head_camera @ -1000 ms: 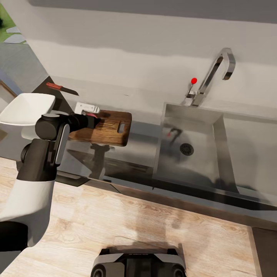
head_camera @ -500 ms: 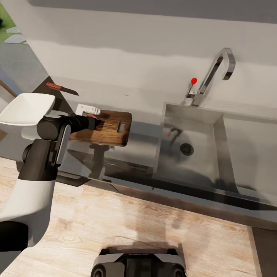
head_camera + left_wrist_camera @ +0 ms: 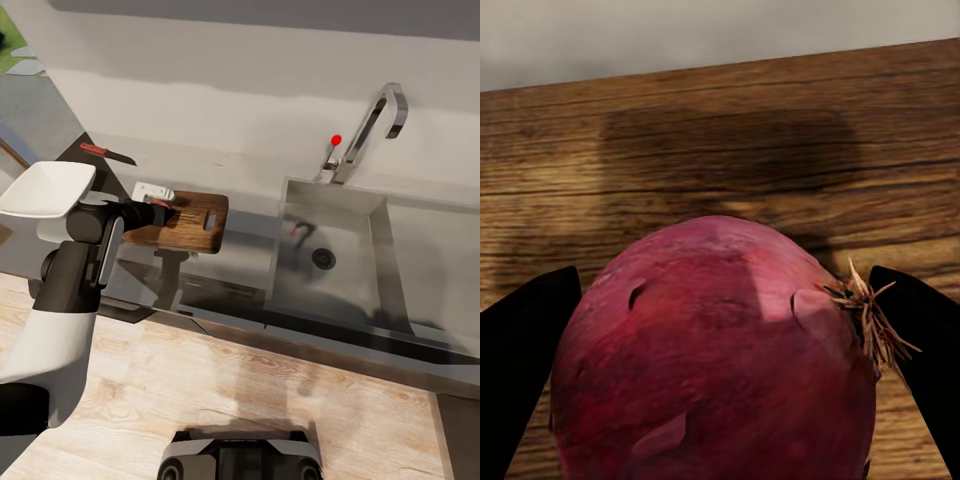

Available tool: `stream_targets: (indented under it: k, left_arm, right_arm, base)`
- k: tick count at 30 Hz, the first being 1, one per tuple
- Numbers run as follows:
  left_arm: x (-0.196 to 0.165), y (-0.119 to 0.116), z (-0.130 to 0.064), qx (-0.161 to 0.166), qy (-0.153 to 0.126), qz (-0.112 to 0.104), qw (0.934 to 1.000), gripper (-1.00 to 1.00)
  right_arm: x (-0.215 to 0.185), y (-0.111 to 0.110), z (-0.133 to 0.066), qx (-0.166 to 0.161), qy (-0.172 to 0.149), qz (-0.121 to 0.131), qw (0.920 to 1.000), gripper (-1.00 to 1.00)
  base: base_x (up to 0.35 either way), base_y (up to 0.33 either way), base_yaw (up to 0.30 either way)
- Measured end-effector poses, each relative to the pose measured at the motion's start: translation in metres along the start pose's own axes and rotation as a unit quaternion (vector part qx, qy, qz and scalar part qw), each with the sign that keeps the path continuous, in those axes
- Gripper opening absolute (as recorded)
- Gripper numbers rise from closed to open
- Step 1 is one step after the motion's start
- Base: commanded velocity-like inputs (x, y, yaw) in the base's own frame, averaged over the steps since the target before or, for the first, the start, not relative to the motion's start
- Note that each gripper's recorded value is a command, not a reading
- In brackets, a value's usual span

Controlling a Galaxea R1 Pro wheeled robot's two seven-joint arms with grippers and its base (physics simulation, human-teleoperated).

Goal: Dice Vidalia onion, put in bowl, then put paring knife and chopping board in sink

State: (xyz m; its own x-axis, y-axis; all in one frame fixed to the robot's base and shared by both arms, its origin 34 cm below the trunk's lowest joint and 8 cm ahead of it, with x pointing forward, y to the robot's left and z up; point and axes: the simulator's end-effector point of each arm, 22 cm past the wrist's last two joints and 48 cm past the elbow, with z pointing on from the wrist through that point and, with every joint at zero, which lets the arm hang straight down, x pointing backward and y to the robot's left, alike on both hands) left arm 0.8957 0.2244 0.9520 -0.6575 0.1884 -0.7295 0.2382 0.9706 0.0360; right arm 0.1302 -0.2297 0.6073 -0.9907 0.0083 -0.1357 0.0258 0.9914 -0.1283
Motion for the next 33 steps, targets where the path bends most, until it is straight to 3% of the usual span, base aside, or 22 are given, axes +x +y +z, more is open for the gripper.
stream_targets:
  k: [3, 4, 22, 33]
  left_arm:
    - [-0.001, 0.001, -0.001, -0.001, -0.001, 0.001, 1.0000, -1.00]
    - [-0.001, 0.001, -0.001, -0.001, -0.002, 0.001, 1.0000, 1.00]
    - [-0.005, 0.001, -0.003, -0.003, -0.006, 0.002, 1.0000, 1.00]
    - [-0.038, 0.003, -0.027, -0.009, -0.055, 0.009, 0.9984, 1.00]
  right_arm:
    - [0.000, 0.000, 0.000, 0.000, 0.000, 0.000, 1.0000, 1.00]
    - [0.000, 0.000, 0.000, 0.000, 0.000, 0.000, 1.0000, 1.00]
    - [0.000, 0.000, 0.000, 0.000, 0.000, 0.000, 1.0000, 1.00]
    - [0.000, 0.000, 0.000, 0.000, 0.000, 0.000, 1.0000, 1.00]
  base:
    - [0.000, 0.000, 0.000]
    - [0.000, 0.000, 0.000]
    - [0.000, 0.000, 0.000]
    - [0.000, 0.000, 0.000]
